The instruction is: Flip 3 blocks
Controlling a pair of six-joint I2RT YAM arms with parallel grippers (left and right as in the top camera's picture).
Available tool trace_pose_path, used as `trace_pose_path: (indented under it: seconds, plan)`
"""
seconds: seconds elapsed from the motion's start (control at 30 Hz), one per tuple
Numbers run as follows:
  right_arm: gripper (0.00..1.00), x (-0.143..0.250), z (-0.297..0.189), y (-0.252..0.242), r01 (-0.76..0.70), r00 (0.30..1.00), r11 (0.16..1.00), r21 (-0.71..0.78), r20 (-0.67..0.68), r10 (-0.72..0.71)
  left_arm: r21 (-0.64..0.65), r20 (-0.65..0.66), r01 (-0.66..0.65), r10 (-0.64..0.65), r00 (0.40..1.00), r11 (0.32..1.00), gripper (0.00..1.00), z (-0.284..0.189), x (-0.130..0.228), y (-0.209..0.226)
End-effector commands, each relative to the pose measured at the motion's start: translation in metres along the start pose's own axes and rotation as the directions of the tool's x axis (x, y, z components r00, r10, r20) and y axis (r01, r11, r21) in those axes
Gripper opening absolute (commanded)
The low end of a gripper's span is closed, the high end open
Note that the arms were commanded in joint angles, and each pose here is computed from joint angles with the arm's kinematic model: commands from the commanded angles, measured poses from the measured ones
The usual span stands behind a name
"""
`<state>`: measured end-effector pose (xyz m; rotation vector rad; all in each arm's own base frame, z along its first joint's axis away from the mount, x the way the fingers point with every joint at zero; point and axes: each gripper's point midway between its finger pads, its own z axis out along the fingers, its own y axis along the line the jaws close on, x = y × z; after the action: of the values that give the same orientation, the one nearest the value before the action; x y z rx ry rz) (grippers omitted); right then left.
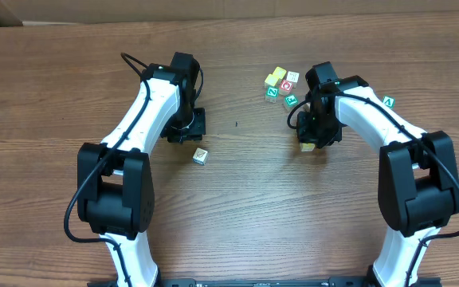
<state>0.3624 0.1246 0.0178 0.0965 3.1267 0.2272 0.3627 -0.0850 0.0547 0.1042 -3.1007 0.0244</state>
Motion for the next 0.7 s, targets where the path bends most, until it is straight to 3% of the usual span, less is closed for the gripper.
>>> trace_pose_path:
  seconds: [0.0,0.37,0.67]
  plan:
    - [0.26,0.011,-0.001,0.007,0.004,0.999,0.999,-0.034,-0.043,-0.006,-0.013,-0.010,0.002,-0.002,1.000,1.000,0.35,0.003,-0.001,0.000]
    - [0.26,0.049,0.002,0.035,-0.034,0.990,0.999,0.012,-0.138,0.035,-0.074,-0.018,0.030,-0.031,0.999,0.997,0.37,0.002,0.002,0.014]
    - [0.30,0.095,0.007,0.090,0.059,0.973,0.997,-0.042,-0.220,-0.067,-0.060,-0.052,0.117,-0.120,0.991,0.991,0.44,0.001,0.003,0.043]
